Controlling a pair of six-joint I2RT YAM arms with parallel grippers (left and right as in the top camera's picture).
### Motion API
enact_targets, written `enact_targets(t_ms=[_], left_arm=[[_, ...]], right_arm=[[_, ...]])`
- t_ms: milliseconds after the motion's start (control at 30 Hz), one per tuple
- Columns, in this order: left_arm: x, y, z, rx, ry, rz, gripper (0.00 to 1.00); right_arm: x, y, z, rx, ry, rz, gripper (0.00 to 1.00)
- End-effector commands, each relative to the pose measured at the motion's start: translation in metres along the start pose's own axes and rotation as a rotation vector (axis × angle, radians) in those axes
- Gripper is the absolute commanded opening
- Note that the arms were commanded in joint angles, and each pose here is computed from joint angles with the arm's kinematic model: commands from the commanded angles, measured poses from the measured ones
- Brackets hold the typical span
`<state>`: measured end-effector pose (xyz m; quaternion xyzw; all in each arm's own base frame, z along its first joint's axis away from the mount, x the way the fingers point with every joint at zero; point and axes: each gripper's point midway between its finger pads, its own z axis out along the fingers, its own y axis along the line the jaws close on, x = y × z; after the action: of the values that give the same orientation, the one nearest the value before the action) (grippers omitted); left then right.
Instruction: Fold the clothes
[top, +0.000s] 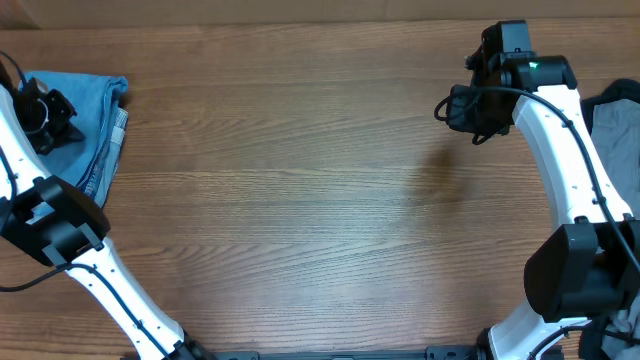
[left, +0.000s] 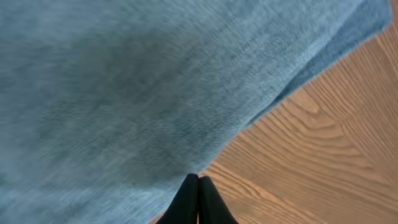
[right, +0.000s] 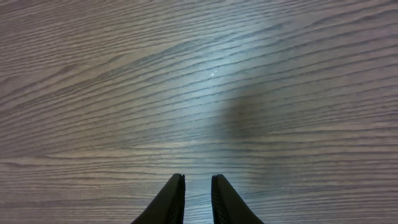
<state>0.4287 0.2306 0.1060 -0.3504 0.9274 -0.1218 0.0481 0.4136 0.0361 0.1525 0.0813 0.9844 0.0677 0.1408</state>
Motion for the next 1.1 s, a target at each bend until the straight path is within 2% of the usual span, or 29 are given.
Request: enact_targets(t_ms=[0, 167, 233, 400, 567, 733, 1067], left_arm=[[0.008, -0.036, -0.011, 0.153, -0.005, 0.187, 0.04], [0.018, -0.061, 0.006, -0.028, 0.005, 0.358, 0.04], [0.017, -0.071, 0.012, -0.167, -0.027, 0.399, 0.04], [0.021, -0.101, 0.023, -0.329, -0.079, 0.512, 0.04], [0.02, -0.09, 0.046, -0.388, -0.043, 0.581, 0.04], [0.001, -0.084, 0.056, -0.437, -0.104, 0.595, 0.04], [-0.016, -0.066, 0.092, -0.468, -0.124, 0.668, 0.04]], right_arm=[[-0.001, -0.005, 0.001, 0.018, -0.004, 0.003, 0.19], [0.001, -0.01, 0.005, 0.043, 0.001, -0.001, 0.19], [0.002, -0.01, 0.007, 0.042, 0.003, 0.0, 0.19], [-0.008, -0.008, 0.007, 0.033, -0.039, -0.003, 0.19], [-0.015, -0.006, 0.007, 0.027, -0.068, -0.005, 0.19], [-0.015, -0.006, 0.007, 0.026, -0.07, -0.005, 0.18], [-0.016, -0.007, 0.007, 0.029, -0.073, -0.006, 0.18]])
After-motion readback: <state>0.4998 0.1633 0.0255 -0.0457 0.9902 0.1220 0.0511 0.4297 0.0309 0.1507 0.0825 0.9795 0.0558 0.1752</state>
